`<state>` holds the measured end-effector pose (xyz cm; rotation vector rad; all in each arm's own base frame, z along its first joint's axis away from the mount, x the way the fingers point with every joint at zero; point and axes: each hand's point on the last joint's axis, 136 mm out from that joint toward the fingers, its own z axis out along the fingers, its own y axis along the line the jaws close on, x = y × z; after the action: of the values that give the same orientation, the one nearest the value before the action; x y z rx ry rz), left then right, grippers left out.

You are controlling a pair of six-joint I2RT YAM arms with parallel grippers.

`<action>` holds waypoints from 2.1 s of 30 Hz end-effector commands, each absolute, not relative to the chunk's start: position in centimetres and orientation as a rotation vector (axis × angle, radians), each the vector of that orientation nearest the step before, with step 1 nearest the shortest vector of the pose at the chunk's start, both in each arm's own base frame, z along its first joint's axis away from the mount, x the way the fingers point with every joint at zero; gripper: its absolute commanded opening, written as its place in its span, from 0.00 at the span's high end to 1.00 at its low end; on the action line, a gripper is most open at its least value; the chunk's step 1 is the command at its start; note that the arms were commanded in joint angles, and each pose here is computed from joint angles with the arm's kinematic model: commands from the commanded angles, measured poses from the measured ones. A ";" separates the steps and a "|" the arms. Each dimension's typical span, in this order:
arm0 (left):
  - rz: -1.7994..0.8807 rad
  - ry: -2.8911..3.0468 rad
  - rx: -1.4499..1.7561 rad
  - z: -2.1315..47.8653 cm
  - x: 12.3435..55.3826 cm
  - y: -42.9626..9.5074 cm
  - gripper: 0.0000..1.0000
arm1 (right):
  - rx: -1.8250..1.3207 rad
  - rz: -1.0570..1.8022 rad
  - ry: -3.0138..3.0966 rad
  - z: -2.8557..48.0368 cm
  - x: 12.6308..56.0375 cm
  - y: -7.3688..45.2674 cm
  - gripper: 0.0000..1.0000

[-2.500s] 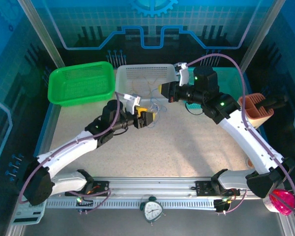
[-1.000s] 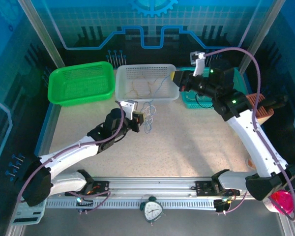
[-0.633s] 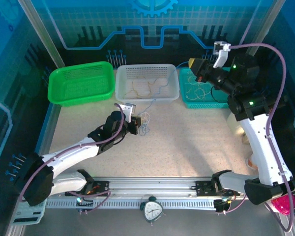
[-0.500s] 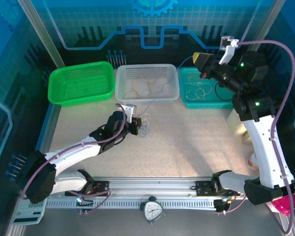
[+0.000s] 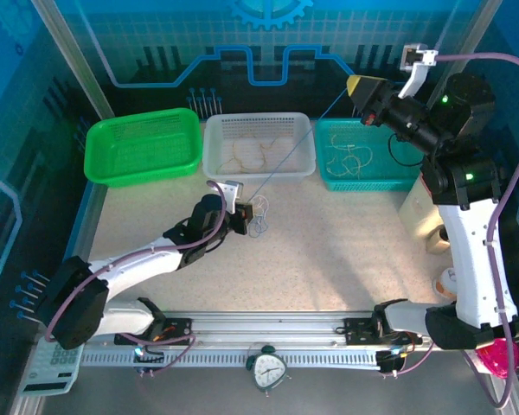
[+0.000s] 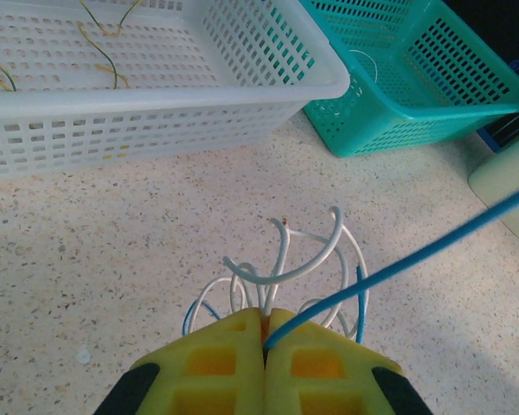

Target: Untangle the cables

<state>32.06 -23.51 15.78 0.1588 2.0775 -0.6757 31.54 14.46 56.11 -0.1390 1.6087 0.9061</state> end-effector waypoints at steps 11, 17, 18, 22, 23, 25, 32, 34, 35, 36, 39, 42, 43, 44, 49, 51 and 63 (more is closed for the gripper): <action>-0.642 2.177 0.146 13.4 31.2 -22.5 0.62 | -0.137 1.005 1.575 55.2 31.6 15.1 1.00; -0.643 2.134 0.145 15.4 31.0 -22.1 0.45 | -0.177 1.017 1.606 54.0 31.5 16.7 1.00; -0.646 2.124 0.148 15.9 31.0 -22.1 0.43 | -0.184 1.017 1.610 53.9 31.5 16.9 1.00; -0.677 2.061 0.171 19.1 30.8 -22.3 0.35 | -0.213 1.014 1.608 54.1 31.1 17.6 1.00; -0.684 2.044 0.181 20.0 30.7 -22.3 0.34 | -0.221 1.017 1.610 54.0 31.1 17.9 1.00; -0.708 1.989 0.221 22.7 30.4 -22.6 0.30 | -0.239 1.026 1.619 53.7 30.9 18.5 1.00; -0.841 1.823 0.405 30.9 28.5 -24.6 0.22 | -0.299 1.059 1.653 52.4 30.8 20.8 1.00; -0.876 1.783 0.444 32.8 28.1 -25.1 0.21 | -0.324 1.073 1.664 52.0 30.6 21.6 1.00; -0.894 1.761 0.463 33.7 27.8 -25.4 0.21 | -0.337 1.076 1.672 51.7 30.6 22.1 1.00; -0.909 1.739 0.475 34.6 27.6 -25.5 0.20 | -0.353 1.082 1.679 51.4 30.5 22.6 1.00; -0.940 1.689 0.503 36.9 27.2 -25.9 0.20 | -0.393 1.092 1.701 50.6 30.2 23.9 1.00; -0.948 1.652 0.525 38.6 26.9 -26.0 0.20 | -0.428 1.104 1.724 49.6 30.0 25.1 1.00; -0.950 1.642 0.533 39.0 26.8 -26.1 0.20 | -0.440 1.109 1.731 49.3 29.9 25.5 1.00; -0.947 1.633 0.539 39.4 26.8 -26.1 0.20 | -0.454 1.116 1.738 49.0 29.8 26.0 1.00; -0.931 1.613 0.546 40.2 27.2 -26.2 0.20 | -0.507 1.142 1.765 47.7 29.1 27.7 1.00; -0.923 1.609 0.550 40.3 27.4 -26.3 0.20 | -0.522 1.153 1.771 47.5 28.8 28.2 1.00; -0.885 1.602 0.530 40.0 28.5 -26.1 0.70 | -0.589 1.188 1.786 46.7 27.0 30.1 1.00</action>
<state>28.31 -26.42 38.34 0.5295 1.6594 -0.9011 27.52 29.64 47.25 -0.5559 1.7811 1.1898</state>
